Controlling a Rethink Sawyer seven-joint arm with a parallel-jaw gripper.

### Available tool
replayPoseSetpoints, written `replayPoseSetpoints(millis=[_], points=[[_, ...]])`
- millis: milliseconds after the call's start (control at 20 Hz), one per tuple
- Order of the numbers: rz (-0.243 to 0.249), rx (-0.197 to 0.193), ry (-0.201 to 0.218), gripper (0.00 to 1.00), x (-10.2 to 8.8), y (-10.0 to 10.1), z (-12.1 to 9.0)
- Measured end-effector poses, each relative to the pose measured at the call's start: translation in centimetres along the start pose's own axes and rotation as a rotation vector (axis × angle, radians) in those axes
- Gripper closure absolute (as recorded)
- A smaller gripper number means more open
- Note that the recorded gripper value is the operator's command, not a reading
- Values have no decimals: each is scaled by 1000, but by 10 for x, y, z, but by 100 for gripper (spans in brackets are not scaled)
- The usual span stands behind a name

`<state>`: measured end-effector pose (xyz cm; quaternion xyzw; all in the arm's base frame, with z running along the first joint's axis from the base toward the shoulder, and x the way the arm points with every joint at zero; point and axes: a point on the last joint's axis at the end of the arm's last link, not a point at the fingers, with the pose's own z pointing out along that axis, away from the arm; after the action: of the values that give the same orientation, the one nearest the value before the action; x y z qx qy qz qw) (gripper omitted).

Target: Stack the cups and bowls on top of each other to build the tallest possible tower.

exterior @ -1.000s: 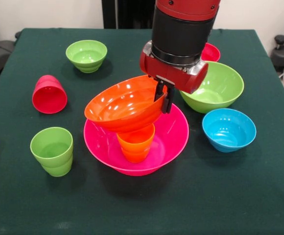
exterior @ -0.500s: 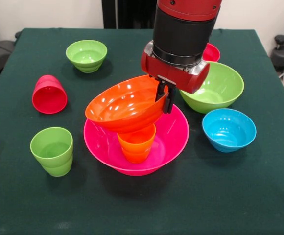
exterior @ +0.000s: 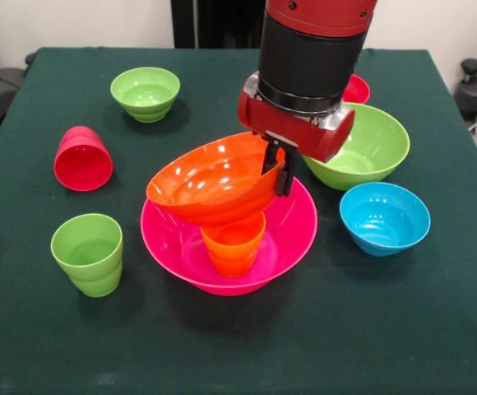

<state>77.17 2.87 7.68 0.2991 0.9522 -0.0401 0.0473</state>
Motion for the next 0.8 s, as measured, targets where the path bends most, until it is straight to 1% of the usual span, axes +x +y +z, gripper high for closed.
replayPoseSetpoints(millis=[400, 800], points=[[3, -4, -8, 0, -5, 2, 3], [3, -4, -7, 0, -5, 2, 4]])
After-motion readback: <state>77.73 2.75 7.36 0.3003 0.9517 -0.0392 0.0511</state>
